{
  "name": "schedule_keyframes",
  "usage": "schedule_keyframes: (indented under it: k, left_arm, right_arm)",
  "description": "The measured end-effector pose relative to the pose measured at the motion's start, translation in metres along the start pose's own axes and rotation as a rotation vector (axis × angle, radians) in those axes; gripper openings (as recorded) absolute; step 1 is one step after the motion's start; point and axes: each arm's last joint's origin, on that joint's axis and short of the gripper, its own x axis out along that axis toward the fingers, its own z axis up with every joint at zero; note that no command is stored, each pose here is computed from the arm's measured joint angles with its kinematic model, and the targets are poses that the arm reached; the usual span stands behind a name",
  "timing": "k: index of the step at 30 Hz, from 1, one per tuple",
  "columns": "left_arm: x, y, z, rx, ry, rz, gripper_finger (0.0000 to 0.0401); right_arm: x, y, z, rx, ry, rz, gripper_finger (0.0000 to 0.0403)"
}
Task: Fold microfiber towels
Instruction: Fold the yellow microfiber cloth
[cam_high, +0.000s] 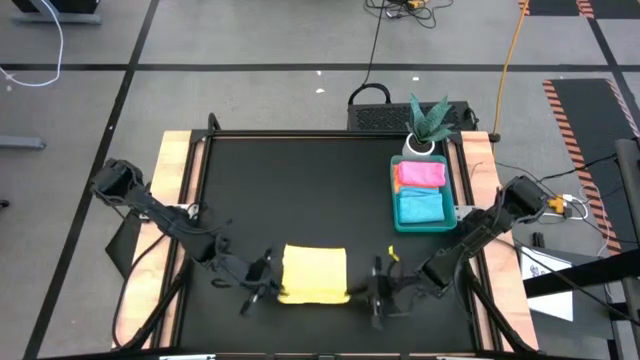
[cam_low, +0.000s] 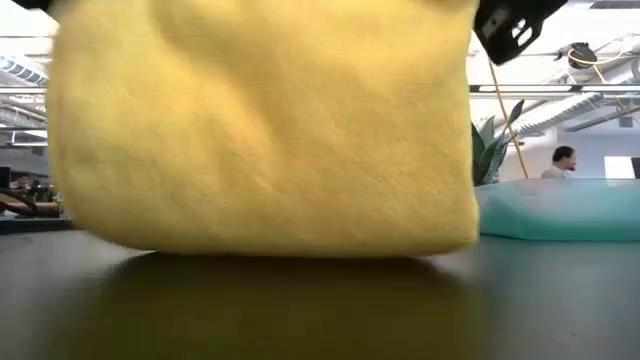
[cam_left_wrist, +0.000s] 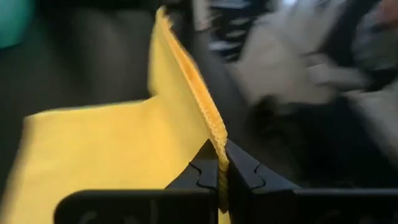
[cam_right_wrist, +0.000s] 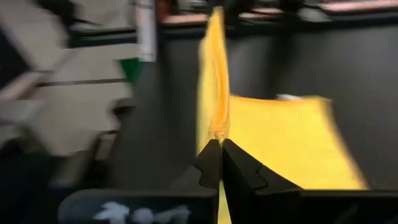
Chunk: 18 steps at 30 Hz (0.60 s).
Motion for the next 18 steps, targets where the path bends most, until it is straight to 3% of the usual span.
schedule_keyframes:
  k: [7, 11, 18]
  left_arm:
    - [0.001, 0.045, -0.010, 0.003, 0.137, 0.308, 0.0022]
    - [-0.002, 0.070, -0.015, -0.016, 0.179, 0.482, 0.0021]
    - [-0.009, 0.099, -0.024, -0.068, 0.210, 0.577, 0.0013]
  right_arm:
    - [0.014, -0.039, -0.006, 0.096, 0.081, -0.273, 0.0000]
    - [0.024, -0.064, -0.014, 0.135, 0.120, -0.368, 0.0000]
    - [0.030, -0.101, -0.032, 0.203, 0.142, -0.477, 0.0000]
